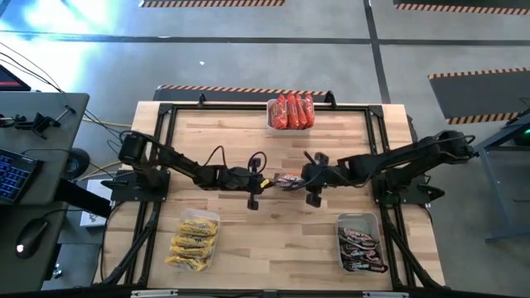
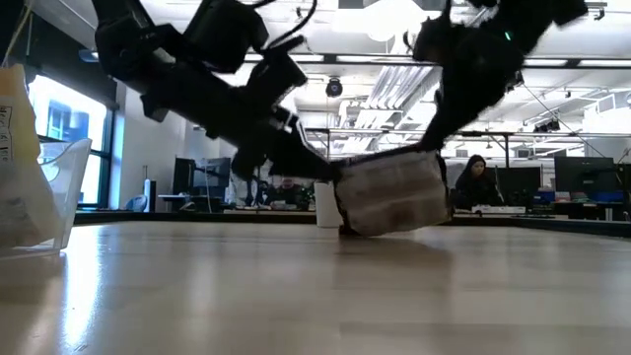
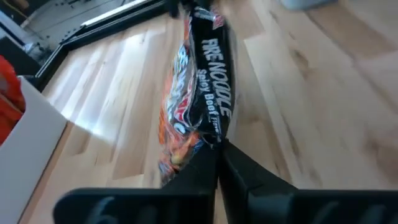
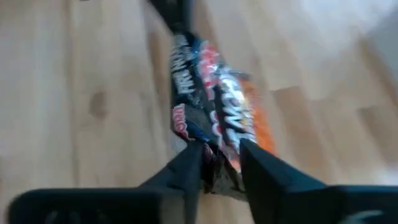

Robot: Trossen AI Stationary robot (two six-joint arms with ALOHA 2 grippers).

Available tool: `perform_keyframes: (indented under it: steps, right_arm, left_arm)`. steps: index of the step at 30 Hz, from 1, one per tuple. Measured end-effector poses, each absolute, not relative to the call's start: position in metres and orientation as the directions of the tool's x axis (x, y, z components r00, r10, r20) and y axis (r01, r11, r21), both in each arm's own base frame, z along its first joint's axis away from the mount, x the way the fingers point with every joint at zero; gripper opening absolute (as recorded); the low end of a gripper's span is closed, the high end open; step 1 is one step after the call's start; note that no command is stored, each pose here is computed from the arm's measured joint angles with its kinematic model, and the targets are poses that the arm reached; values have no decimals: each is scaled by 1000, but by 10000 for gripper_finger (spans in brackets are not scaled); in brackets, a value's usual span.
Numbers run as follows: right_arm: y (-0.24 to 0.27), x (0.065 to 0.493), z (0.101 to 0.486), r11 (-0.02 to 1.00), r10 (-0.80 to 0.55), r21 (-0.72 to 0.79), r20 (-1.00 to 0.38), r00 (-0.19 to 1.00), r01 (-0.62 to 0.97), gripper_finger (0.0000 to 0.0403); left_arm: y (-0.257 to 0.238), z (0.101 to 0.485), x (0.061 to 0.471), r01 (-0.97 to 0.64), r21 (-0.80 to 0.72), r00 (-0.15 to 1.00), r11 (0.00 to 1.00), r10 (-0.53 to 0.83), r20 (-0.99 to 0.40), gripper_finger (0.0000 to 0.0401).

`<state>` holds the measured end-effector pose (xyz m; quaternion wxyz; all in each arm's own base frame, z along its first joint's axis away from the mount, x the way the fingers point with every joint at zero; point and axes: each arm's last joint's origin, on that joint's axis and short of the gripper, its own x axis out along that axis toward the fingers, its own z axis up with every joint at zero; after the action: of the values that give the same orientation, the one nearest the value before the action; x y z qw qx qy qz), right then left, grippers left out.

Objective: Sort Maruchan noodles
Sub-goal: Put the black noodle pack into the gray bin

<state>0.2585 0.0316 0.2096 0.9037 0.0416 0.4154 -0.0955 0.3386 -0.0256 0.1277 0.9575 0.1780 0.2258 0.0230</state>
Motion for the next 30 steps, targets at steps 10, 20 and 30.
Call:
perform_keyframes:
  steps: [10, 20, 30]
  right_arm:
    - [32, 275, 284, 961, -211, -18, -697, 685, 277, 248]
    - [37, 289, 248, 954, -160, 33, -785, 599, 298, 266]
    - [41, 316, 208, 962, -79, 75, -843, 532, 262, 266]
  left_arm:
    - [-27, 159, 334, -3, 131, 934, 991, 50, -354, 0]
    - [-25, 160, 334, -41, 53, 938, 998, 57, -343, 0]
    - [-25, 160, 334, -42, 51, 938, 998, 57, -341, 0]
